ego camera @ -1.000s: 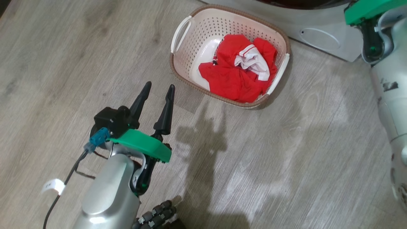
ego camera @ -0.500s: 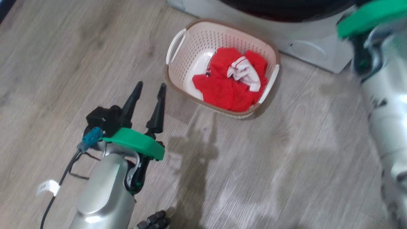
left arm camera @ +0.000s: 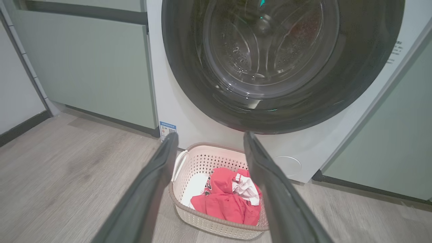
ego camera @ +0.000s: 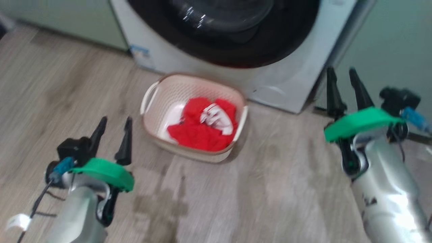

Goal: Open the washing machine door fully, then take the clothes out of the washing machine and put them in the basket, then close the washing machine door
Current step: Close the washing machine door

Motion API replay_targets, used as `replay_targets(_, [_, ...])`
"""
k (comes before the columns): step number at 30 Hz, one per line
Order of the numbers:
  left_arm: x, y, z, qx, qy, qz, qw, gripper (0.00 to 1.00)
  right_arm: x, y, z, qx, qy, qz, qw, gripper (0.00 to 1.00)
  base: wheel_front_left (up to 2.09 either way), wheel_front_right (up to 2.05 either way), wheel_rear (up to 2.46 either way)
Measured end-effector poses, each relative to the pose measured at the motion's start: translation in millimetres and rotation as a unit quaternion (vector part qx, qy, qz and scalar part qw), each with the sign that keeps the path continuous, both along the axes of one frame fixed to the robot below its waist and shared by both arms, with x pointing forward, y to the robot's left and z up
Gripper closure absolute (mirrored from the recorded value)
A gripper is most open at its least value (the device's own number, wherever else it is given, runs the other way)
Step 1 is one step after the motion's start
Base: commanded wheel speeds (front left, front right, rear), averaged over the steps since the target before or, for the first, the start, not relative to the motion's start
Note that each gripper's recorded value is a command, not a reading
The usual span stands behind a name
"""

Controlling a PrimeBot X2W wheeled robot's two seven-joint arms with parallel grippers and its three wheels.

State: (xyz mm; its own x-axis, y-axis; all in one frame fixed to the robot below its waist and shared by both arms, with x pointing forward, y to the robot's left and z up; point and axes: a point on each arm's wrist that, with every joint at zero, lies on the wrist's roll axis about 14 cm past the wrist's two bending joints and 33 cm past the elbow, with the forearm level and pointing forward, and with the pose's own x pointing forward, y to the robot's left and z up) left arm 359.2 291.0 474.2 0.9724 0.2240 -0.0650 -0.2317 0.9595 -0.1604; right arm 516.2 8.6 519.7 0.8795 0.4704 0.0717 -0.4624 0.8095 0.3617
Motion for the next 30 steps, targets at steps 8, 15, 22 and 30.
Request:
replay_targets(8, [17, -24, 14, 0.018, -0.02, -0.059, 0.998, 0.0, -44, -98, 5, -0.034, -0.024, -0.114, 0.993, 0.0, 0.0, 0.0, 0.0])
replay_targets(15, [29, -52, 17, 0.016, -0.026, -0.102, 0.994, 0.0, -90, -162, -5, -0.041, -0.017, -0.197, 0.979, 0.0, 0.0, 0.0, 0.0])
replay_targets(22, [32, -67, 17, 0.007, -0.027, -0.114, 0.993, 0.0, -126, -183, -6, -0.058, -0.027, -0.223, 0.973, 0.0, 0.0, 0.0, 0.0])
replay_targets(30, [27, -70, 6, 0.003, -0.013, -0.116, 0.993, 0.0, -145, -191, -2, -0.069, -0.039, -0.234, 0.969, 0.0, 0.0, 0.0, 0.0])
